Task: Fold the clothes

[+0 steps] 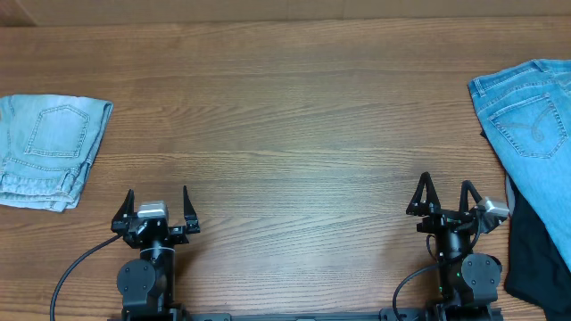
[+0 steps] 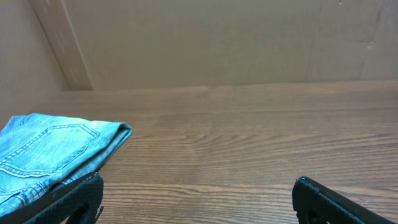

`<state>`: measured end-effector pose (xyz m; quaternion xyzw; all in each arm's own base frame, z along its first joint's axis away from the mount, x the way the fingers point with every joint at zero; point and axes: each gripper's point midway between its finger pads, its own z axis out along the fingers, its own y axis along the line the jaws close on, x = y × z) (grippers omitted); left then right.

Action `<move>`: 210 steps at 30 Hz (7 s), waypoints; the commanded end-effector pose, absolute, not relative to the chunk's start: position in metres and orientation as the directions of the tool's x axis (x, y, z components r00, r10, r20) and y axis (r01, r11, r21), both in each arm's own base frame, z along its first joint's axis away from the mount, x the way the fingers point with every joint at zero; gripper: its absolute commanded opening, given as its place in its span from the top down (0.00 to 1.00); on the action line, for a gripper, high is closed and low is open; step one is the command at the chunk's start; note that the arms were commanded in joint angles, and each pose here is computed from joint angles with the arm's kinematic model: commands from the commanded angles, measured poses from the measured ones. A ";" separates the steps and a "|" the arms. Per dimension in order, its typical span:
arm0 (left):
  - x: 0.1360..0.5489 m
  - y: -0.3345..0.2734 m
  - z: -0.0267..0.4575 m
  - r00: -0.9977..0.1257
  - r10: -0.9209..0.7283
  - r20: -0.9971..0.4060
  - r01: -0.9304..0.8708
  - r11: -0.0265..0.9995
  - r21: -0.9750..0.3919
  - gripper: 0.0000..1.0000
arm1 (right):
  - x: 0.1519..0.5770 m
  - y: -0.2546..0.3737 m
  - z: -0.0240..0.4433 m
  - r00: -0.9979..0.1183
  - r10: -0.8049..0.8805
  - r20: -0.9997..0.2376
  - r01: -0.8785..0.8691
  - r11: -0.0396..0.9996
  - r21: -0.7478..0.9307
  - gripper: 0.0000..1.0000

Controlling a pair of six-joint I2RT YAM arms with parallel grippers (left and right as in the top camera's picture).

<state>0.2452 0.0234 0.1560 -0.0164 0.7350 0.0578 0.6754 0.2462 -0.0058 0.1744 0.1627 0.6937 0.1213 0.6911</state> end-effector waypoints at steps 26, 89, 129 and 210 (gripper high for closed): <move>0.245 0.023 0.157 -0.081 0.073 -0.994 -0.098 0.992 0.081 0.00 | 0.246 -0.006 0.173 0.012 0.388 -0.922 0.056 0.920 0.388 0.00; 0.245 0.023 0.157 -0.081 0.073 -0.994 -0.098 0.992 0.081 0.00 | 0.246 -0.006 0.173 0.011 0.388 -0.922 0.056 0.920 0.388 0.00; 0.245 0.023 0.157 -0.081 0.073 -0.994 -0.098 0.992 0.080 0.00 | 0.221 -0.036 0.301 0.270 0.429 -0.862 0.115 0.875 0.471 0.00; 0.245 0.023 0.157 -0.081 0.073 -0.994 -0.098 0.992 0.081 0.00 | 0.522 -0.185 -0.028 -0.941 -0.198 -0.275 -0.163 0.976 -0.145 0.66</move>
